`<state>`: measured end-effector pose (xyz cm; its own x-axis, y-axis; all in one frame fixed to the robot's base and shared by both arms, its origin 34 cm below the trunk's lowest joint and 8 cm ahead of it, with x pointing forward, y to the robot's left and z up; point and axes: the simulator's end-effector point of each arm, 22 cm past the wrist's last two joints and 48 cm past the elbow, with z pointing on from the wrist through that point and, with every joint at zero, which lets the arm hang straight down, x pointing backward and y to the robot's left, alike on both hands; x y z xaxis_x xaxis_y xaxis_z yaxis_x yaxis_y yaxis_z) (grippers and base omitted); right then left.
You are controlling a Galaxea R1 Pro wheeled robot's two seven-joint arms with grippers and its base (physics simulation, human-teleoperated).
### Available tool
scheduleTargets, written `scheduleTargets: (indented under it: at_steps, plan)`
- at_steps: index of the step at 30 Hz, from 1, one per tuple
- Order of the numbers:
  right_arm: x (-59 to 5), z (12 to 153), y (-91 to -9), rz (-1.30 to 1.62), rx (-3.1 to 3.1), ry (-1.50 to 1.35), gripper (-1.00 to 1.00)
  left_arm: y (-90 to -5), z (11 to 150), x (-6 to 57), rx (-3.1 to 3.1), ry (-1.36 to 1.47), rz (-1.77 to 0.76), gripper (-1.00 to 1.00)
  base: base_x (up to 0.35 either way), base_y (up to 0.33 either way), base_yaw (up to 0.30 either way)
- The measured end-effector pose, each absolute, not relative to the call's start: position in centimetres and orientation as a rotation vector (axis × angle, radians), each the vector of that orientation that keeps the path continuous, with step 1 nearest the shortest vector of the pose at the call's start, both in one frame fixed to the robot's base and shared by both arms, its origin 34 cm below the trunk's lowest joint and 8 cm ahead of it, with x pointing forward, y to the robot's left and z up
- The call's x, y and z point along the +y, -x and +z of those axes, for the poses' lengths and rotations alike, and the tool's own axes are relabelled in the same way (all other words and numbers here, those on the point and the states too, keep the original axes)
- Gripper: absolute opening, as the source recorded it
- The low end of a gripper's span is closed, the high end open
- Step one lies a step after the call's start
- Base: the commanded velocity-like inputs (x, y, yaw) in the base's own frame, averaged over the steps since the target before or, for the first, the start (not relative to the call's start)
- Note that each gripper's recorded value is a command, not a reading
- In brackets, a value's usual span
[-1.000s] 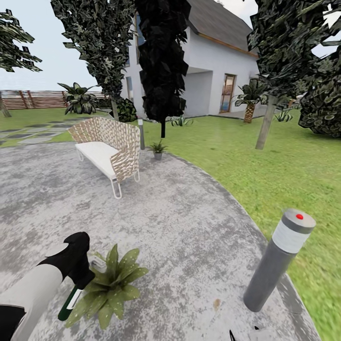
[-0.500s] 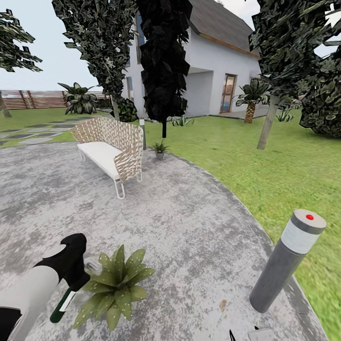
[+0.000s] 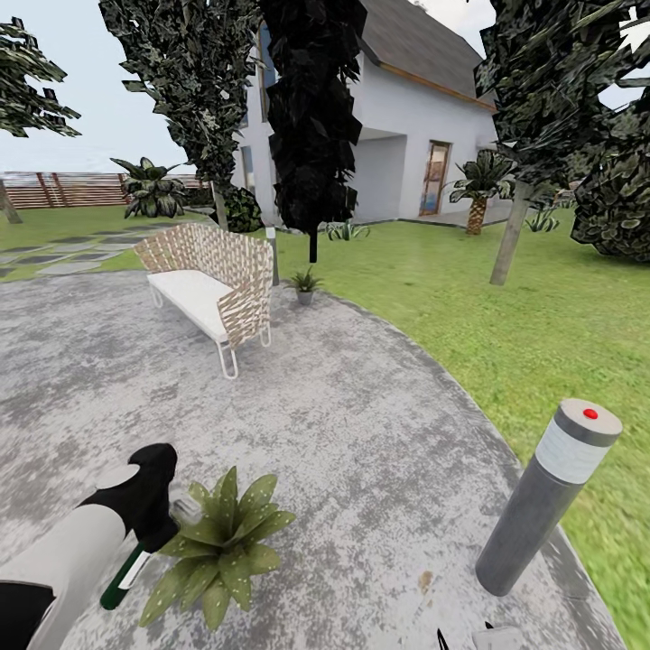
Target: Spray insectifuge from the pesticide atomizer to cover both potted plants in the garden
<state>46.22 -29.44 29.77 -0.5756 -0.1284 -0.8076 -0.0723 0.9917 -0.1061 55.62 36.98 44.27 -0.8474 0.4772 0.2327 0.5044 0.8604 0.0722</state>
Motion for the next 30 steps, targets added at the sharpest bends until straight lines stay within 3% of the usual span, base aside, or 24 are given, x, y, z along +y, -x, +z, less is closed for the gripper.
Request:
scheduleTargets:
  at_steps: [8,30]
  plan:
    - [-29.4,29.8,-46.2,-0.076,2.186,0.139,1.00,-54.6,44.6,41.0,-2.818,0.690,-0.244,-1.00,0.000,0.000,0.000]
    - [-29.4,29.7,-46.2,-0.075,2.188,0.139,1.00,-55.4,44.9,40.0,-2.831,0.702,-0.231,-1.00,-0.073,-0.021,0.000]
